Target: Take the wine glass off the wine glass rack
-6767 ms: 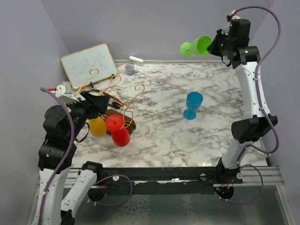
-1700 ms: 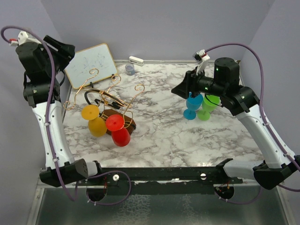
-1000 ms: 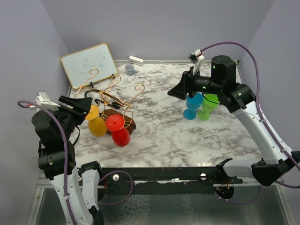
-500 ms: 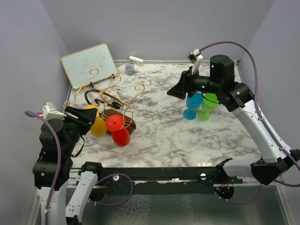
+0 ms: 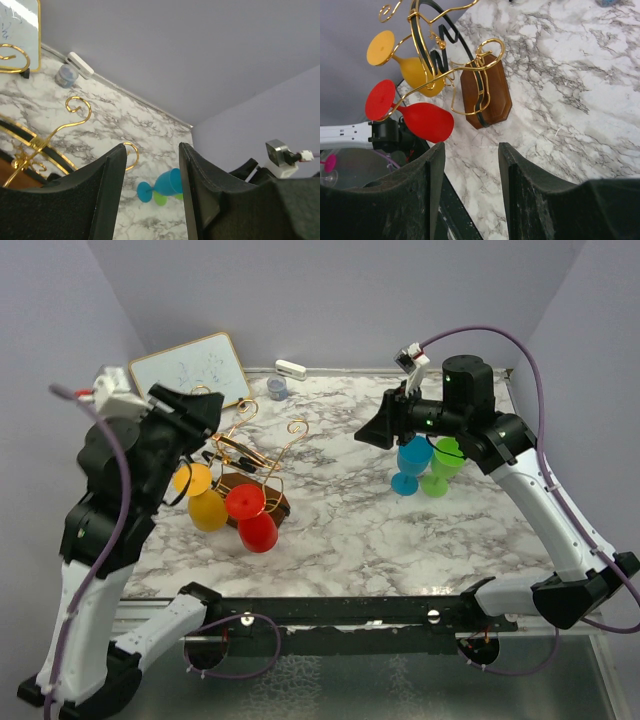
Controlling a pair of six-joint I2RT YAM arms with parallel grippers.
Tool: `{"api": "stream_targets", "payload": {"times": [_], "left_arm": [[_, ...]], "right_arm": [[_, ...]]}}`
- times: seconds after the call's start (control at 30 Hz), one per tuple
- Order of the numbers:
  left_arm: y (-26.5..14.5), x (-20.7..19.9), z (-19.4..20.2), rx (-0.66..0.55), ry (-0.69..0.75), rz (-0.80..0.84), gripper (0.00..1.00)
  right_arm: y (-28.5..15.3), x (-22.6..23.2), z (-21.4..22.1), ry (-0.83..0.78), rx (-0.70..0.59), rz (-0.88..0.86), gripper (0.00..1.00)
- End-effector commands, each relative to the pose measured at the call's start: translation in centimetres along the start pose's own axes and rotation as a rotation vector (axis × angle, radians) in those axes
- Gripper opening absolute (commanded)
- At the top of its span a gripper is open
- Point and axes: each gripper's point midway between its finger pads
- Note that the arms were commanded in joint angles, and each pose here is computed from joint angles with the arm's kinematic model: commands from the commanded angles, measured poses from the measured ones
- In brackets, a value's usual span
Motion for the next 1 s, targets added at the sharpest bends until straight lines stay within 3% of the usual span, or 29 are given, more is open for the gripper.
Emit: {"api": "stream_targets", "payload": {"times": [0.0,0.17,0.23,0.3,0.4,0.53,0.7,0.97], "left_arm": [[5.9,-3.2,-1.1,-0.015,0.149,0.059,0.49],[12.3,-3.9,-3.3,-0.017,0.275,-0.051,0.51],[13.9,-2.9,-5.6,-0.033,0.244,-0.066,0.51],[15.4,1.0,-8.3,-0.036,0.129,-0.064,0.5],[14.9,5.8,-11.2,-0.083,-0.039,-0.049,0.48],[10.8,7.9,-12.7,-0.193,-0.078,-0.078,0.47],[6.6,9.2,-9.3,-0.193,-0.066,-0.163,0.47],[4.3,12.7,-2.2,-0.094,-0.116,-0.276,0.44]], "right_arm": [[0.0,-0.7,-1.0,-0.033,-0.028,0.054,0.47],[-0.2,-1.3,-1.2,-0.049,-0.037,0.089,0.47],[-0.2,-1.5,-1.3,-0.054,-0.042,0.101,0.47],[-0.2,-1.6,-1.4,-0.058,-0.045,0.104,0.47],[0.1,-1.7,-1.5,-0.061,-0.043,0.1,0.47],[0.6,-1.7,-1.6,-0.061,-0.035,0.086,0.47],[1.4,-1.3,-1.4,-0.055,-0.013,0.039,0.47],[1.0,-0.1,-1.1,-0.06,-0.014,-0.013,0.47]]}}
Point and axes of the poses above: each gripper's point midway between its finger pads, its own y axis out along the fingers, its own x axis along the line the jaws close on, z = x × y, and after that the axes turned 8 degrees about y, right-handed
